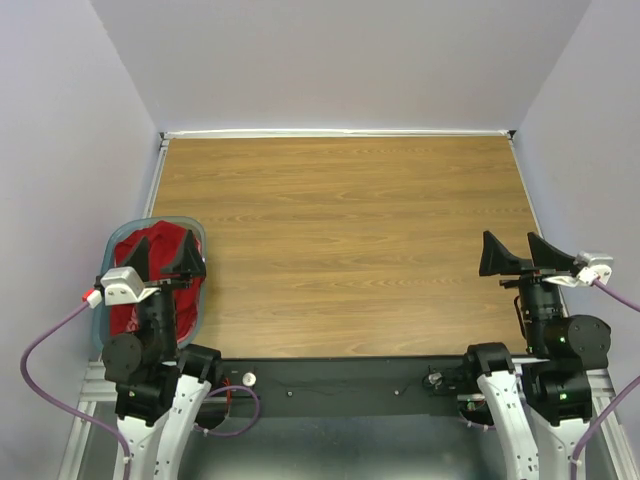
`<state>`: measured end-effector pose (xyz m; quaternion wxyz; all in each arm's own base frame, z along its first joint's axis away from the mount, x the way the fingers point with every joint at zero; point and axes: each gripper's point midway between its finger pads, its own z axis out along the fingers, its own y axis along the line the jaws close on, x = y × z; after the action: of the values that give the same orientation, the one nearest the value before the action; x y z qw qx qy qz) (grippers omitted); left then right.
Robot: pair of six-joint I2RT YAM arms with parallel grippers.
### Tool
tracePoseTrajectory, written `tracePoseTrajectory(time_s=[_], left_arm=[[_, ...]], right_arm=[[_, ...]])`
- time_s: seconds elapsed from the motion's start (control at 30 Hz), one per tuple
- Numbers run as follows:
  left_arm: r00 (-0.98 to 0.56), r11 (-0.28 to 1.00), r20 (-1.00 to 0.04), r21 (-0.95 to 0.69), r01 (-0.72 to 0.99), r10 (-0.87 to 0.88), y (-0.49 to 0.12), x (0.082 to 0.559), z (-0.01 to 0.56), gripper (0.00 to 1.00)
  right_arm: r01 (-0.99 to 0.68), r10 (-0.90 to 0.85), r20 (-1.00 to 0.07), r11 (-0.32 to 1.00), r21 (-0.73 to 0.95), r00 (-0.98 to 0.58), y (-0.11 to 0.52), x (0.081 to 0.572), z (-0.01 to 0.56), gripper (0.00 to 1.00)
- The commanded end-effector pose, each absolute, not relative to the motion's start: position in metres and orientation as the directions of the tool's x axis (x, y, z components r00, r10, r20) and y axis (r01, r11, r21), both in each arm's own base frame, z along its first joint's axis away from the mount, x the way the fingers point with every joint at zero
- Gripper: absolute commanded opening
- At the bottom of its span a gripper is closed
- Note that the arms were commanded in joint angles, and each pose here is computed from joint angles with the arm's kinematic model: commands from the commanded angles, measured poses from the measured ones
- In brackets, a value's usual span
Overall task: Fold and stack the t-shirts
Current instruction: Grab the tshirt from the pile
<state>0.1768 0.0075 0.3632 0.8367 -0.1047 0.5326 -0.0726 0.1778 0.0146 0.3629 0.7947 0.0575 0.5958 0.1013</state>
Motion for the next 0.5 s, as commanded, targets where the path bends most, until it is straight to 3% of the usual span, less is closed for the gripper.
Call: tracePoseTrajectory(time_s=[0.0, 0.33, 0.47], left_arm=[[0.548, 0.957, -0.792, -0.286, 0.054, -0.268, 0.015, 0.142, 0.385, 0.98], [0.255, 0.947, -0.914, -0.319, 0.026, -0.315, -0.012, 0.220, 0.365, 0.98], [0.086, 0.927, -0.931, -0.362, -0.101, -0.354, -0.010, 0.252, 0.335, 0.98]], right_arm=[[-0.093, 0.258, -0.935, 0.966, 0.243, 0.243, 0.016, 0.187, 0.350, 1.00], [-0.072, 0.385, -0.906, 0.923, 0.378, 0.174, 0.019, 0.213, 0.315, 1.00], [-0.056, 0.383, -0.909, 0.923, 0.380, 0.166, 0.018, 0.215, 0.304, 1.00]])
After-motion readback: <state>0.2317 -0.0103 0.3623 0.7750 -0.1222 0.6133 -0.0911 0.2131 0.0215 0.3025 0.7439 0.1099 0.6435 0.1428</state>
